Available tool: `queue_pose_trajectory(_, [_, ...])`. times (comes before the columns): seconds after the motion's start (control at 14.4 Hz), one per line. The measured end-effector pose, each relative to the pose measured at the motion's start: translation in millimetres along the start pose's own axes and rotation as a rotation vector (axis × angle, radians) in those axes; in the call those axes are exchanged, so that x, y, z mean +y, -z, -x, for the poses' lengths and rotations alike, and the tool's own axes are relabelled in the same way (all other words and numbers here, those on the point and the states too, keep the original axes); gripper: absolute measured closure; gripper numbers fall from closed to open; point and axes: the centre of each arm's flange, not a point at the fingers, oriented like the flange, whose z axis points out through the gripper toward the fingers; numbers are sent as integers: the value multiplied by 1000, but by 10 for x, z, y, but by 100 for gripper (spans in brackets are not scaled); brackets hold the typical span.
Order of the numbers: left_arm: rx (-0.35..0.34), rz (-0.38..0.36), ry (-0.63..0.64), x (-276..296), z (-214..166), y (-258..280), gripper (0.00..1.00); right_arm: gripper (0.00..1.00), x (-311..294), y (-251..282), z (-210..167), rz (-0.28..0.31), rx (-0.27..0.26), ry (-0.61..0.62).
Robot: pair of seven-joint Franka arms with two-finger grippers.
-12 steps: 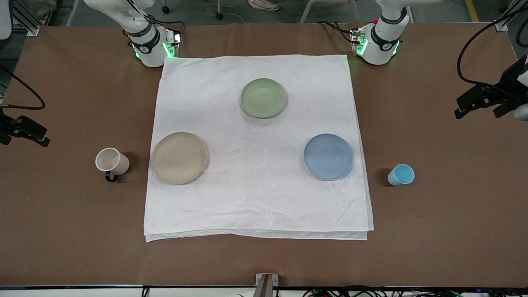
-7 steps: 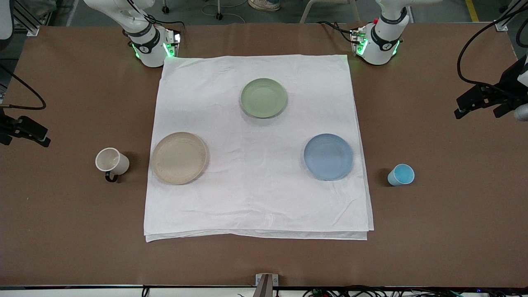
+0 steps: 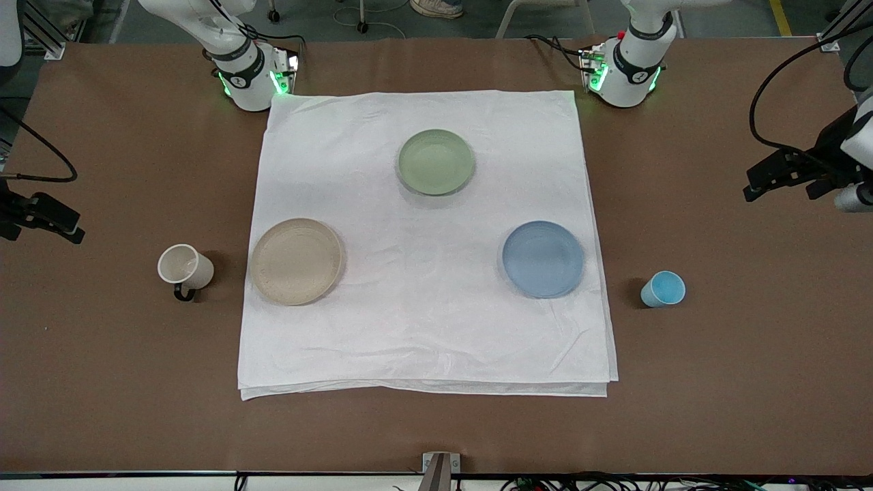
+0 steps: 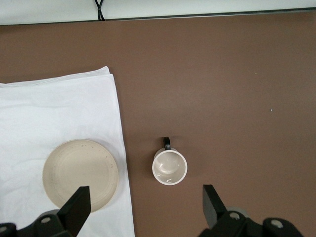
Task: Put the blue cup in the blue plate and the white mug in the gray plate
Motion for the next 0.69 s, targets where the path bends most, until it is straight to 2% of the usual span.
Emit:
queue_pose_trajectory(0.21, [-76, -14, 4, -23, -188, -661, 0, 0, -39, -205, -52, 0, -34, 5])
queue_pose_trajectory(0.55, [-89, -34, -3, -54, -291, -1993, 0, 0, -346, -1045, -245, -33, -152, 38])
queue_pose_trajectory(0.69, [-94, -32, -2, -35, -354, -2397, 0, 0, -580, -1410, -314, -30, -182, 71])
